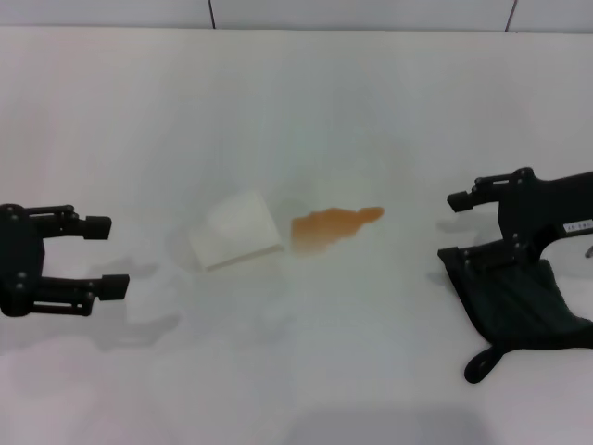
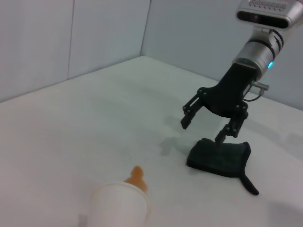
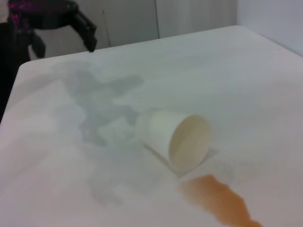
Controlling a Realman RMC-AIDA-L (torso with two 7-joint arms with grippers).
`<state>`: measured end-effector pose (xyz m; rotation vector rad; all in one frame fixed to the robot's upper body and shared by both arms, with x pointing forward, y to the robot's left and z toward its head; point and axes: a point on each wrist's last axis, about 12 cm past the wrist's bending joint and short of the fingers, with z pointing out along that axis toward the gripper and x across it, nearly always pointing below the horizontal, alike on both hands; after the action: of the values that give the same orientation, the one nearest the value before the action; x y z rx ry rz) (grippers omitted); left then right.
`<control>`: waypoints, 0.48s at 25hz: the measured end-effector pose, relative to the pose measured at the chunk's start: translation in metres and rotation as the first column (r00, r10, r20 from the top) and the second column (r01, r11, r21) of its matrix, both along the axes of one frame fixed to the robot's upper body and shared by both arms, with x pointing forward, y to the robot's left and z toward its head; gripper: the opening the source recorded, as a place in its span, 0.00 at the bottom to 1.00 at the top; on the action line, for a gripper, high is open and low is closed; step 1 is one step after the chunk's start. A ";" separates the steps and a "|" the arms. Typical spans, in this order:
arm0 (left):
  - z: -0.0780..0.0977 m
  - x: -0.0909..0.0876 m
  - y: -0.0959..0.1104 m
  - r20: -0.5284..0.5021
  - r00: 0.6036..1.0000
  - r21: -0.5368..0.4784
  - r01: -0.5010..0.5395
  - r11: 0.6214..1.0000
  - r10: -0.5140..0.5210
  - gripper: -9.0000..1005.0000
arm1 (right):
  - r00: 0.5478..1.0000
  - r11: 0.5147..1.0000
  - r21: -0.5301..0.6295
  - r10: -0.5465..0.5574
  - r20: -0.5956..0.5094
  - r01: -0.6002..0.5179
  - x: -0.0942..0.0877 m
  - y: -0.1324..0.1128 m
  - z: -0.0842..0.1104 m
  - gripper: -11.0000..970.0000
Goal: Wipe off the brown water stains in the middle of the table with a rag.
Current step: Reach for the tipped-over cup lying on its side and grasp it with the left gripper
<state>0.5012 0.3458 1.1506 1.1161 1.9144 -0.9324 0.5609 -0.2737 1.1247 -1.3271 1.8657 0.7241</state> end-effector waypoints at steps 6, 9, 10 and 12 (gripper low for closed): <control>0.013 0.013 0.005 -0.003 1.000 0.031 -0.015 0.999 0.015 0.84 | 1.000 1.000 0.006 0.010 -0.016 -0.010 -0.003 0.000 -0.007 0.82; 0.022 0.024 0.006 -0.013 1.000 0.070 -0.024 0.997 0.025 0.84 | 1.000 1.000 0.006 0.014 -0.013 -0.014 -0.004 0.000 -0.008 0.82; 0.025 0.029 0.005 -0.017 1.000 0.089 -0.023 0.996 0.024 0.84 | 1.000 1.000 0.007 0.013 -0.015 -0.013 -0.004 -0.001 -0.009 0.82; 0.032 0.041 0.001 -0.031 0.999 0.136 -0.017 0.991 0.022 0.84 | 1.000 1.000 0.008 0.009 -0.018 -0.009 -0.004 -0.001 -0.010 0.82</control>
<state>0.5425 0.3466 1.1821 1.1645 2.0366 -0.8242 0.5566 -0.2744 1.1145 -1.3294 1.8700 0.7494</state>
